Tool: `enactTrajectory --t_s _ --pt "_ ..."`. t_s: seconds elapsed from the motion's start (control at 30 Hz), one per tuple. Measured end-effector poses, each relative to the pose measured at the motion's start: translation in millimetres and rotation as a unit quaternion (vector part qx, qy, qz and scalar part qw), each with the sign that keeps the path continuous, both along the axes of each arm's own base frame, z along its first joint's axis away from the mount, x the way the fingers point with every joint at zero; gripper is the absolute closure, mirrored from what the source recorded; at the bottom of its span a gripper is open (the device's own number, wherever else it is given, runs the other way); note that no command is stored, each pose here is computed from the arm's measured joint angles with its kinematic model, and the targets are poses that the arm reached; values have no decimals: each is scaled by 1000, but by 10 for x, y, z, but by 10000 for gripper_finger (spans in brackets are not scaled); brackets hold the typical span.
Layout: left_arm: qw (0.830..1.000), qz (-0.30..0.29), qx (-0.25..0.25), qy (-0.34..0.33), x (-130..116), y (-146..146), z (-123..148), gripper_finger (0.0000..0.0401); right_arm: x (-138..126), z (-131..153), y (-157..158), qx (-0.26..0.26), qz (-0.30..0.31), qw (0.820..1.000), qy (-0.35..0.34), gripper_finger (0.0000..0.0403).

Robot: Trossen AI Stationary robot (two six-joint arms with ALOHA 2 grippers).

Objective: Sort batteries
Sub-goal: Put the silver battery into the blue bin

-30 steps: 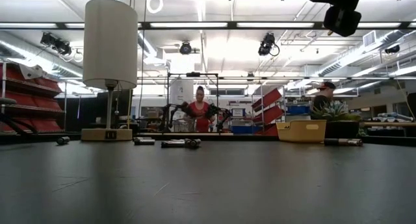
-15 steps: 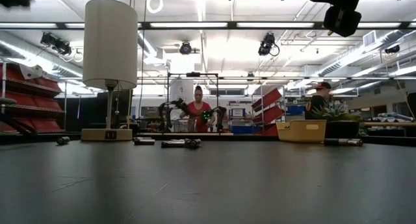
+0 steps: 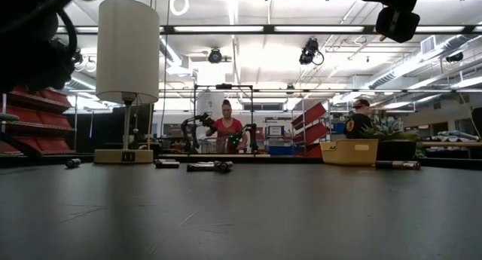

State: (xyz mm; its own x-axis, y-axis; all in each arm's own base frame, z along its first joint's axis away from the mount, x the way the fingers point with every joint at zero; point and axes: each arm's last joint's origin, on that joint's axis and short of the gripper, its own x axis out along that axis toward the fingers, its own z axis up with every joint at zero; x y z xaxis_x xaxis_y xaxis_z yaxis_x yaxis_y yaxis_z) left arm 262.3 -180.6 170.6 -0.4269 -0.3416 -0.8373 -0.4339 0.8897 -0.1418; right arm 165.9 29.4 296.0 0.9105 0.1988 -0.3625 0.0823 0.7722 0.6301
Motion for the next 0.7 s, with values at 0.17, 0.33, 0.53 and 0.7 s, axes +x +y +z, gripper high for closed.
enactTrajectory --t_s 0.17,0.33,0.53,0.7 --pt "1000 -20 2 17 28 43 -110 181 0 0 -3 -6 0 1000 -1 318" --pt "996 -51 -34 57 25 48 -251 186 4 0 -22 -8 -6 1000 -2 318" --pt "993 -87 -47 65 17 52 -330 187 6 0 -37 -6 -11 1000 -1 318" --pt "992 -109 -48 51 20 55 -346 187 6 0 -37 -6 -11 1000 -1 318"
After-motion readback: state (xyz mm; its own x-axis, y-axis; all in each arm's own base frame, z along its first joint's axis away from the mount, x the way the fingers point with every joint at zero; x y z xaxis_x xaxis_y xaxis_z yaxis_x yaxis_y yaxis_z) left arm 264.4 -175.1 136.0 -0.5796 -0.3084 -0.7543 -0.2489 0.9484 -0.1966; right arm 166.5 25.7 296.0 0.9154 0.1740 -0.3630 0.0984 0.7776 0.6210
